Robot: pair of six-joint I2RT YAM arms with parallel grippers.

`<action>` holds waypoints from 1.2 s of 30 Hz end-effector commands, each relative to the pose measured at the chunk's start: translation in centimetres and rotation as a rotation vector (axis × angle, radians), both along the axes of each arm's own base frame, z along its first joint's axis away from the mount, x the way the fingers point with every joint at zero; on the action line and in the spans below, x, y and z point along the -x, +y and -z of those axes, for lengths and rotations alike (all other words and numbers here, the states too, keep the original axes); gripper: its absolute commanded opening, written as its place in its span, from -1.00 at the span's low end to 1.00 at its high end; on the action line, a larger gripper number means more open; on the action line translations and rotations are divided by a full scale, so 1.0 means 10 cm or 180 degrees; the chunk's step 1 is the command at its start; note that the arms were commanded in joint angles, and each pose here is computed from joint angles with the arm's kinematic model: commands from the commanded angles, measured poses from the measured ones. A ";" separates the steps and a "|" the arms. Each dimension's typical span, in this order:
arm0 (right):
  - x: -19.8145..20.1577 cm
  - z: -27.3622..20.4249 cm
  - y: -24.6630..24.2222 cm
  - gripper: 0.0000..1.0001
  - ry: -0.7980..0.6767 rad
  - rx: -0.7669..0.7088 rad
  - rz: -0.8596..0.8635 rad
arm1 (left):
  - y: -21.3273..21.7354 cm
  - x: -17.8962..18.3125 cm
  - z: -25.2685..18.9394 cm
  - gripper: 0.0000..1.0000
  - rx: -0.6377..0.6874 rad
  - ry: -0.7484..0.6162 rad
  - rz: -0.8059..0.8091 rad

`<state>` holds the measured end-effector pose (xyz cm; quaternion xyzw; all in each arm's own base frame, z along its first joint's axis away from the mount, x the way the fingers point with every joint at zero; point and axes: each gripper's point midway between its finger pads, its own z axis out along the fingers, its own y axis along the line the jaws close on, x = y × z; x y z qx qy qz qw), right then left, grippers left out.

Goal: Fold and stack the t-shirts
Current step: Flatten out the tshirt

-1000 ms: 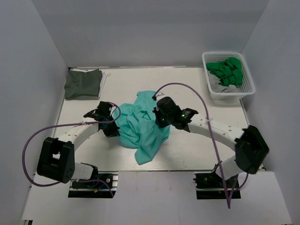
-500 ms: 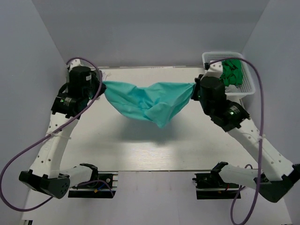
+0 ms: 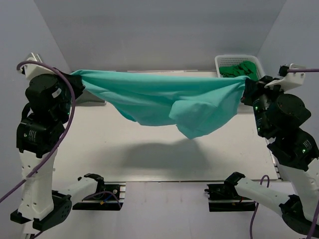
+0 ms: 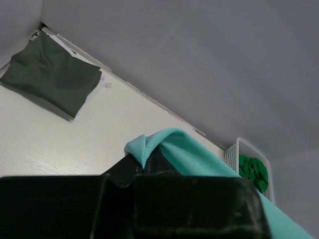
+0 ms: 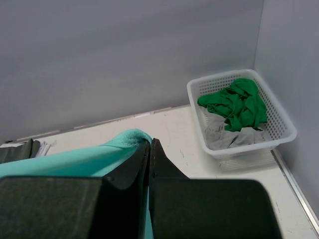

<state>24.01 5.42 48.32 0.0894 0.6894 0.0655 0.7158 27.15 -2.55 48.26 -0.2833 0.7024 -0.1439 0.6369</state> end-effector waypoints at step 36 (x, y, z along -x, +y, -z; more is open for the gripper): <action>-0.24 3.76 0.34 0.81 0.3509 -0.0651 -0.0144 | -2.59 -0.92 2.76 0.98 -0.0879 0.2144 0.2808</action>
